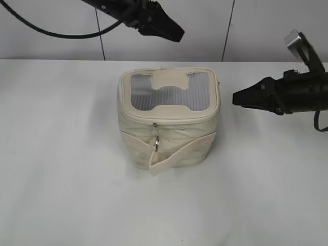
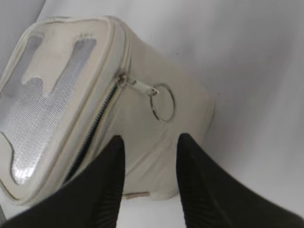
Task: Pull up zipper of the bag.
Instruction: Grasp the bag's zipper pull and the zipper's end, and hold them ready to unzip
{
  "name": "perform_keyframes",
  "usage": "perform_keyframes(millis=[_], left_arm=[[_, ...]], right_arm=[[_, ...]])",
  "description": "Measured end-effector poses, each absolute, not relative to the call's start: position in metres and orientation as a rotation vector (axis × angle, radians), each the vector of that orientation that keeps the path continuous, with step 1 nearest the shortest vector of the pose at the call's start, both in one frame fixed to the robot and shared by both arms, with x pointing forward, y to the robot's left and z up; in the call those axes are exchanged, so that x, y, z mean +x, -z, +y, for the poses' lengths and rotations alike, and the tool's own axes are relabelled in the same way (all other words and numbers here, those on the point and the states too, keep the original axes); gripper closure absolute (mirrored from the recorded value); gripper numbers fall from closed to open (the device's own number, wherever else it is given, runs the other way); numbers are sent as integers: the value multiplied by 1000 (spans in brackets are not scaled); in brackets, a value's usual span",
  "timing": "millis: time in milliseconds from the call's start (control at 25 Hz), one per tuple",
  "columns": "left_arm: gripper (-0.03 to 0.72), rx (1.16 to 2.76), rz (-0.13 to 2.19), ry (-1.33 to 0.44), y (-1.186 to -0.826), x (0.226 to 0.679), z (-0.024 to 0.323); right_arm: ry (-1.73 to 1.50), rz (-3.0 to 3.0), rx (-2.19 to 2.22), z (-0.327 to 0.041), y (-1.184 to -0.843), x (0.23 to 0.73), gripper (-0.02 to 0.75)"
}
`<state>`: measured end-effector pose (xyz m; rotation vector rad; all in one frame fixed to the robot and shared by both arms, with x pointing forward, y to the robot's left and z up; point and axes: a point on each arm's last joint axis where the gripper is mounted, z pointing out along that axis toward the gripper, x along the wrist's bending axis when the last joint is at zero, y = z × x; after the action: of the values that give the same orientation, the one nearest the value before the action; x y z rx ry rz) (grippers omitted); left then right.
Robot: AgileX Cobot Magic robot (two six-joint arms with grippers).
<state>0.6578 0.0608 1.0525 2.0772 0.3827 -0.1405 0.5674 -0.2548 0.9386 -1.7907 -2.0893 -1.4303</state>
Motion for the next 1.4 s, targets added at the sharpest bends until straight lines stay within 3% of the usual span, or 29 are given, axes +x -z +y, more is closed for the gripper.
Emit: perform_keyframes(millis=[560, 640, 760, 840, 1400], left_arm=[[267, 2228, 393, 273, -985, 670, 21], [333, 2238, 396, 285, -984, 670, 22], [582, 2258, 389, 283, -983, 669, 22], [640, 2265, 391, 281, -983, 669, 22], [640, 2268, 416, 275, -983, 670, 22]], right_arm=[[1476, -2116, -1785, -255, -934, 563, 437], [1478, -2113, -1787, -255, -934, 564, 438], [1488, -2114, -1786, -255, -934, 564, 440], [1493, -2129, -1776, -255, -935, 564, 440], [1564, -2503, -1442, -244, -909, 570, 377]])
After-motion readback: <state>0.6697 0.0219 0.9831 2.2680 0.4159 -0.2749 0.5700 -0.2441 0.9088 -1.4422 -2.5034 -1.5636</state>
